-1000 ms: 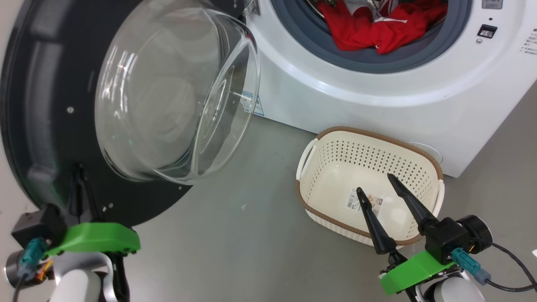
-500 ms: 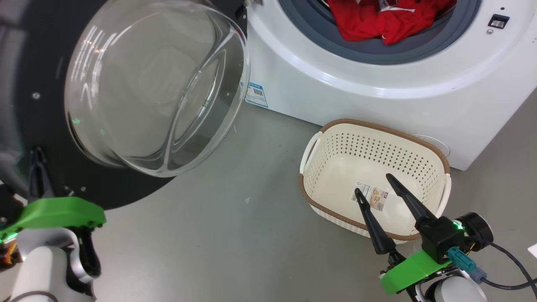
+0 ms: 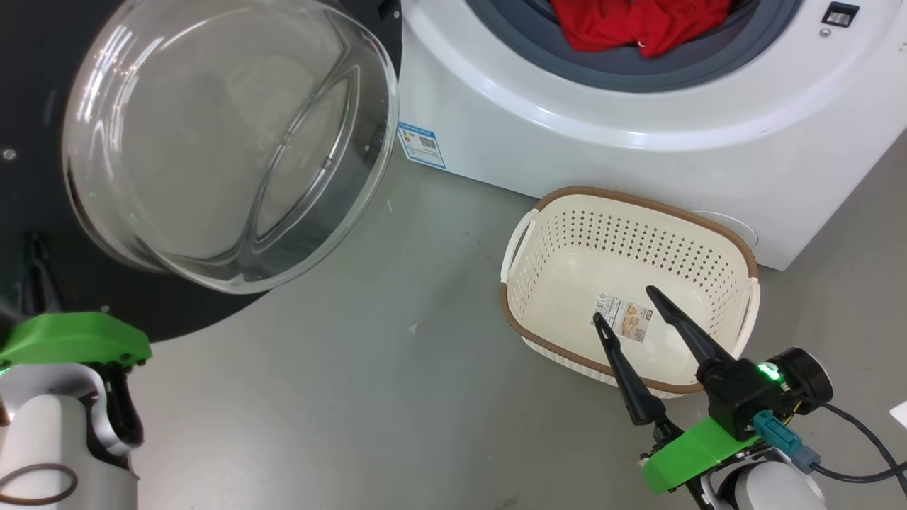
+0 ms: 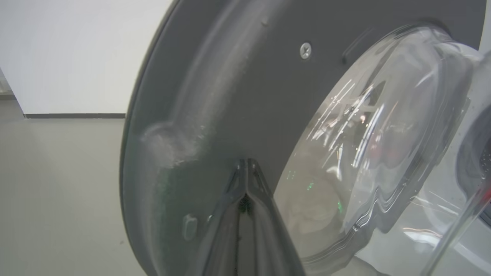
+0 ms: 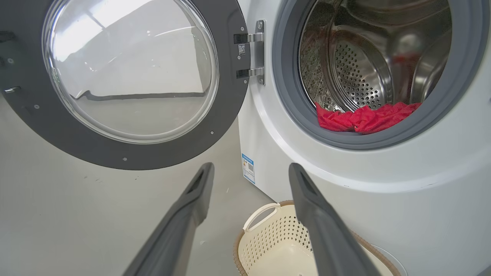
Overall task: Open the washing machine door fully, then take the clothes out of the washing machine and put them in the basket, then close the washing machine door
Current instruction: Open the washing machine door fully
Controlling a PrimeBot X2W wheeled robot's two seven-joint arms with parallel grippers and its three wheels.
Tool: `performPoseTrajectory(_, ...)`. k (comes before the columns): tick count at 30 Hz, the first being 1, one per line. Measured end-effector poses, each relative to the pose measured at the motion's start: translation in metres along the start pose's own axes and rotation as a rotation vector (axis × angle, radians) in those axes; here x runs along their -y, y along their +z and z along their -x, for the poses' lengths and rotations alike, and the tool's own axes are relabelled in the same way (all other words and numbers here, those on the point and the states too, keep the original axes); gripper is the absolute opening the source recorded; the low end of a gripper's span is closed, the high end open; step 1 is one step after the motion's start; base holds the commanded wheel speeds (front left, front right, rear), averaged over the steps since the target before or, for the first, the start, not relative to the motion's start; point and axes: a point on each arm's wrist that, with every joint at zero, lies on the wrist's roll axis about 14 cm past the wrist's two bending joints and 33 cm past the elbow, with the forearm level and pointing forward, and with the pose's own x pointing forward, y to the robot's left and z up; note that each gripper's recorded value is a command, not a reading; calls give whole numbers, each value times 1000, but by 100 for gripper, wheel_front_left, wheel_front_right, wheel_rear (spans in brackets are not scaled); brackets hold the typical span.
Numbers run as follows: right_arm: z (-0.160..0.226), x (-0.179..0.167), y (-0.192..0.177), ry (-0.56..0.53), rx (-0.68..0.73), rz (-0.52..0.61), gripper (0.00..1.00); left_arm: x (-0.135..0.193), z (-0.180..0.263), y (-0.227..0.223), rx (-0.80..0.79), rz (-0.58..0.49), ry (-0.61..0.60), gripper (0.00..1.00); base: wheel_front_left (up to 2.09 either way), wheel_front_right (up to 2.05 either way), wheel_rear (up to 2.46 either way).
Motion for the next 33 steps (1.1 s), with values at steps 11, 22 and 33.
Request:
performPoseTrajectory(11,-1,2,5,1,10,7,100,-6,-12,-7,-31,-26,16,0,0,0,0)
performPoseTrajectory(22,2,3,5,-1,4,17,100,-16,-15,-8,-37,-35,31,0,0,0,0)
performPoseTrajectory(33,4,10,14,-39,26,10,100,-1,-14,24,68,73,-21,67,0,0,0)
